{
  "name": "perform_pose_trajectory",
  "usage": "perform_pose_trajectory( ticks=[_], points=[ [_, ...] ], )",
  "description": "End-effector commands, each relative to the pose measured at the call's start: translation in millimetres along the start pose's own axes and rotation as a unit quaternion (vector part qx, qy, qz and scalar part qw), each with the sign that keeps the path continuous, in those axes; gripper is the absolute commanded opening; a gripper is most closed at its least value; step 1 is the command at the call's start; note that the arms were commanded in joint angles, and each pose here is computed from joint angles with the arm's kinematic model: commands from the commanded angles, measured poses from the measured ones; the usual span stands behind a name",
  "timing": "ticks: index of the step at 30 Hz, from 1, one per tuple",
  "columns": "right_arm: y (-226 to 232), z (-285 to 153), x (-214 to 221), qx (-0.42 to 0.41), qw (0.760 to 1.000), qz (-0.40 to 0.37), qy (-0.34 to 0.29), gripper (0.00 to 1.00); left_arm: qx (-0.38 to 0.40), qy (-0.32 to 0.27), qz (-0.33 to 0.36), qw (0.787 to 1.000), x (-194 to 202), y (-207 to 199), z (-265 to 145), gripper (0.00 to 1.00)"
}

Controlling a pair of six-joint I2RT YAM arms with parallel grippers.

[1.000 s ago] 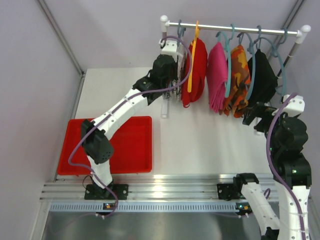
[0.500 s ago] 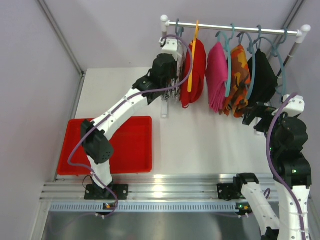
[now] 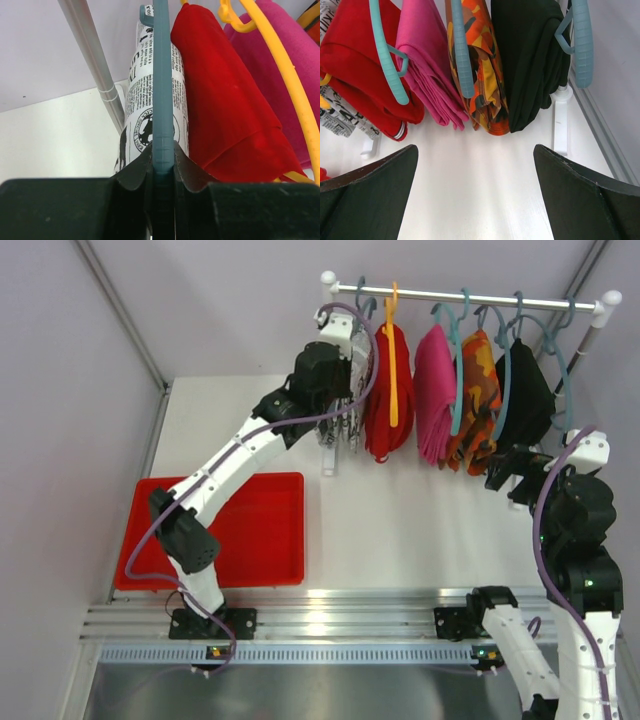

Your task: Remove the trousers from the hanger

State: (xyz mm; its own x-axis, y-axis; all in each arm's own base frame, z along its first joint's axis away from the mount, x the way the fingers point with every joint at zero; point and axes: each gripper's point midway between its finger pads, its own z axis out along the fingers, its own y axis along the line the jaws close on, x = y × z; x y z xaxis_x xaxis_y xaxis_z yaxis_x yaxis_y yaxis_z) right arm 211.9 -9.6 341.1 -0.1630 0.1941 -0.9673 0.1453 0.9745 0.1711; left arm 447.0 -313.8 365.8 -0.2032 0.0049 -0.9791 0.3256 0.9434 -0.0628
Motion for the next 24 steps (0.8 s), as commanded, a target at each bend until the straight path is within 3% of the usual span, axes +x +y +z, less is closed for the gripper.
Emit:
perform_pose_trajectory(
  ticks=[1,10,24],
  points=[
    [3.4,-5.8,-8.8,-0.009,1.0,0.005,-0.015,1.0,0.032,-0.193,-0.064,0.979,-148.3,5.1,-74.1,0.0],
    [12.7,-8.4,-14.2,-0.033,0.999,0.013,-0.02,1.0,0.035,-0.208,-0.076,0.975,-168.4,16.7,-111.8,0.0],
    [82.8,-21.3,-49.2,-0.225,0.973,-0.018,-0.048,1.0,0.091,-0.143,-0.091,0.981,-116.4,32.0,-197.1,0.0]
  ],
)
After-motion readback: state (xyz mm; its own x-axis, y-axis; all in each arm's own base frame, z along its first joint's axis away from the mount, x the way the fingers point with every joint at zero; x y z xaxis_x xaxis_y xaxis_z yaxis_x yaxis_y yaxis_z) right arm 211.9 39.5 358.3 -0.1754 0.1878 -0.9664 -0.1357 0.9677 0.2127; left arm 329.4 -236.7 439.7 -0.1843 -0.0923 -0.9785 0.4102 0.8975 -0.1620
